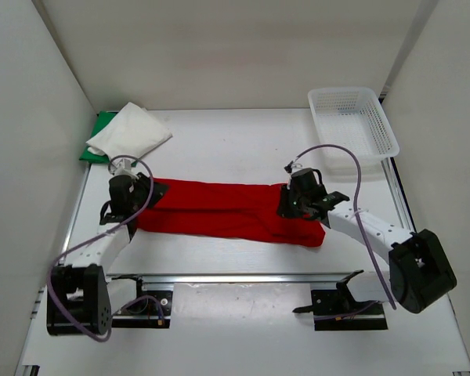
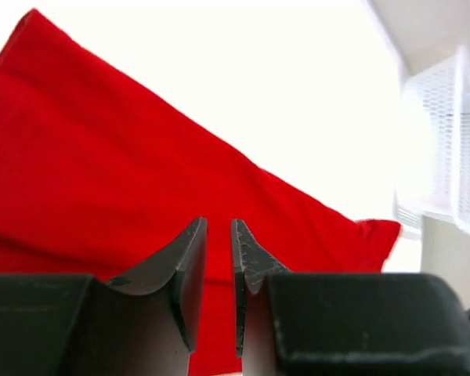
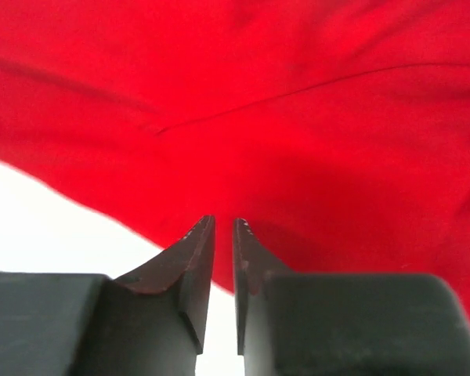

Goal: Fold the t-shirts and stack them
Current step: Fold the other side of the tshirt into a rectangle

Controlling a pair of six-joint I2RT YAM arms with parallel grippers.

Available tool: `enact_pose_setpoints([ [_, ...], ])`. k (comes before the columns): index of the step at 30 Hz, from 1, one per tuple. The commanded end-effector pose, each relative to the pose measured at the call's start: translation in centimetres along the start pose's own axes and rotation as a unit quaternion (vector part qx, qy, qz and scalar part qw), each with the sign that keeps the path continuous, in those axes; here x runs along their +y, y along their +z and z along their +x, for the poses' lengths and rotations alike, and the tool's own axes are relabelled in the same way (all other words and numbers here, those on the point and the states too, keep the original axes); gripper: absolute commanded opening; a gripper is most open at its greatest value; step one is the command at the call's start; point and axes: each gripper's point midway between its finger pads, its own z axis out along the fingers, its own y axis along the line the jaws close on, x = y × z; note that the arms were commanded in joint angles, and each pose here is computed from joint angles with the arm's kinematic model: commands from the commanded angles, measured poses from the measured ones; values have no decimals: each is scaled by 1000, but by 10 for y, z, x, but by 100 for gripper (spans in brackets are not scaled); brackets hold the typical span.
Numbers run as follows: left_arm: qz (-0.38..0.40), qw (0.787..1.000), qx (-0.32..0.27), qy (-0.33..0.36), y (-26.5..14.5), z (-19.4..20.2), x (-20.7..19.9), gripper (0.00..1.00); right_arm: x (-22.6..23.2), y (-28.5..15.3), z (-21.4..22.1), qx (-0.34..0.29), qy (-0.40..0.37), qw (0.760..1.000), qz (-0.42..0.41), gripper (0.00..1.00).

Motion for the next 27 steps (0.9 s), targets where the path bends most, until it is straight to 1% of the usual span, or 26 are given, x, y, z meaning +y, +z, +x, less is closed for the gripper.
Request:
enact_pose_setpoints([
  [1,-46,998,31,9,22,10,21,30,-11,13,6,11,11,1000,-6,8],
  [3,-45,997,68,0,33,19,25,26,-6,19,25,30,7,999,-9,6],
  [4,-61,995,82,-15,37,25,38,25,-3,21,30,36,3,999,-12,3],
  [6,-50,993,97,-50,37,33,44,22,4,20,47,48,1,999,-19,0],
  [7,-51,992,91,-69,34,30,48,21,5,20,53,52,-1,999,-15,0],
  [9,-64,988,83,-113,22,38,70,21,7,18,60,53,-4,998,-17,0],
  [10,-67,986,88,-122,15,48,77,21,7,17,63,52,-4,999,-16,0],
  [11,-63,986,80,-132,12,45,79,21,5,16,67,52,-7,999,-13,0],
  [14,-68,987,60,-134,5,42,82,22,2,13,61,46,-2,999,-14,0],
  [16,-37,990,32,-130,1,30,67,22,4,5,44,21,-4,1000,-18,1],
  [17,-29,991,14,-128,0,22,60,22,3,2,41,17,0,1000,-16,3],
  [18,-19,994,-7,-106,-2,13,49,24,4,-4,29,-1,10,1000,-25,8],
  [19,-30,995,-33,-87,-5,1,45,25,2,-8,17,-21,24,999,-35,13],
  [20,-14,997,-36,-63,-5,0,27,24,2,-11,9,-36,30,998,-45,16],
  [21,-7,998,-41,-41,-4,-2,12,25,-8,-13,1,-52,44,997,-39,19],
  [22,-3,998,-59,-28,-4,-11,3,25,-18,-15,-10,-69,58,995,-30,19],
  [23,14,999,-41,-9,0,1,-14,26,-25,-17,-20,-83,64,994,-26,20],
  [25,53,998,-13,17,6,15,-49,26,-58,-15,-36,-109,102,989,-2,19],
  [26,59,998,-1,24,12,22,-58,26,-67,-13,-40,-112,115,987,-1,19],
  [27,72,997,15,35,16,34,-67,26,-76,-16,-55,-139,130,982,-7,18],
])
